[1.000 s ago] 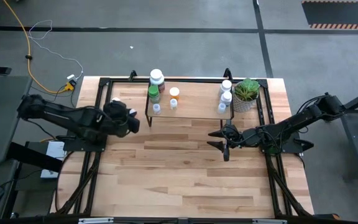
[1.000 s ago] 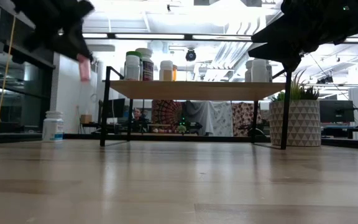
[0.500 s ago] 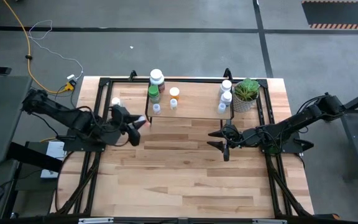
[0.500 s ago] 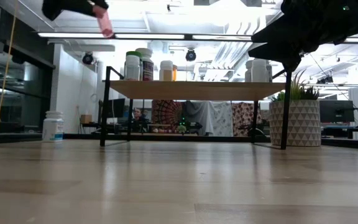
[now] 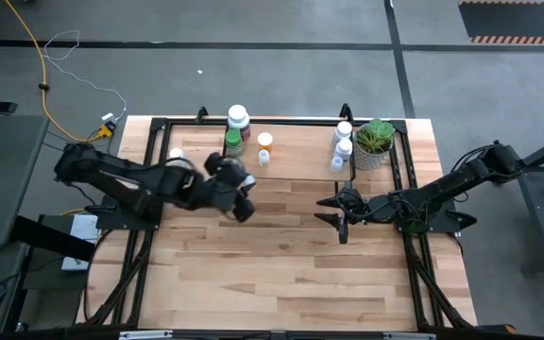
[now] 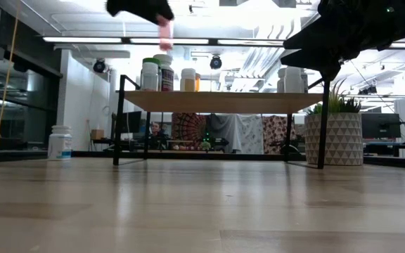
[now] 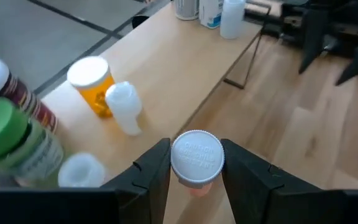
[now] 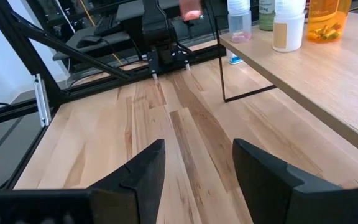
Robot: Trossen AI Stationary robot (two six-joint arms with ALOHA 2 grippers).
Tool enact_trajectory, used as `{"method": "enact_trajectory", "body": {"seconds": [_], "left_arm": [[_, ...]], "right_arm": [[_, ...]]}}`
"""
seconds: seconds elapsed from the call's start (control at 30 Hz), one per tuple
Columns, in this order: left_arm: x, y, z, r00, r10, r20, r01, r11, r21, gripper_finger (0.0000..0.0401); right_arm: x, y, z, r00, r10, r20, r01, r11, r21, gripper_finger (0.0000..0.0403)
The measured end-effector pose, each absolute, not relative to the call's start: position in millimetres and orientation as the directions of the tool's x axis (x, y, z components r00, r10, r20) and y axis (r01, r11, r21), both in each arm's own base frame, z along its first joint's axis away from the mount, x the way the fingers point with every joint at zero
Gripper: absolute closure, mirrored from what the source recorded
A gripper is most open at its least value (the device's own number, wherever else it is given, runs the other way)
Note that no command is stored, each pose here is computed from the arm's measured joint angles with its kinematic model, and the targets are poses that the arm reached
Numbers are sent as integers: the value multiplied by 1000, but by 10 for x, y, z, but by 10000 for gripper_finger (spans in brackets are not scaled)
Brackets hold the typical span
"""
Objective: Pick and place medicine bottles onto shelf by color
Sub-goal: Put the pink pill bottle on the shelf
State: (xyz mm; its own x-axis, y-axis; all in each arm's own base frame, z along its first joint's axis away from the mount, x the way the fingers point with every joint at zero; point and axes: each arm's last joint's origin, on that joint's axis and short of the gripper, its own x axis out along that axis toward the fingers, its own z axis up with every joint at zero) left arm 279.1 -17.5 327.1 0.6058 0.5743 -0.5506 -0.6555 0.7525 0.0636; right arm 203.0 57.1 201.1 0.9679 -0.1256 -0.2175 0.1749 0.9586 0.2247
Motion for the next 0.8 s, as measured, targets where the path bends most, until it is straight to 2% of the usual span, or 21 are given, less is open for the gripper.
{"method": "enact_trajectory", "body": {"seconds": [0.2, 0.4, 0.8], "left_arm": [[3090, 72, 3243, 522, 612, -595, -651, 736, 186, 279], [3201, 302, 3070, 424, 647, -633, -678, 691, 252, 279], [3290, 401, 2863, 306, 735, -604, -798, 544, 258, 279]], "right_arm": [[2029, 570, 2008, 967, -126, -221, 176, 959, 223, 224], [2028, 569, 2003, 966, -126, -225, 177, 959, 220, 224], [2025, 569, 1994, 964, -127, -235, 179, 960, 215, 224]]}}
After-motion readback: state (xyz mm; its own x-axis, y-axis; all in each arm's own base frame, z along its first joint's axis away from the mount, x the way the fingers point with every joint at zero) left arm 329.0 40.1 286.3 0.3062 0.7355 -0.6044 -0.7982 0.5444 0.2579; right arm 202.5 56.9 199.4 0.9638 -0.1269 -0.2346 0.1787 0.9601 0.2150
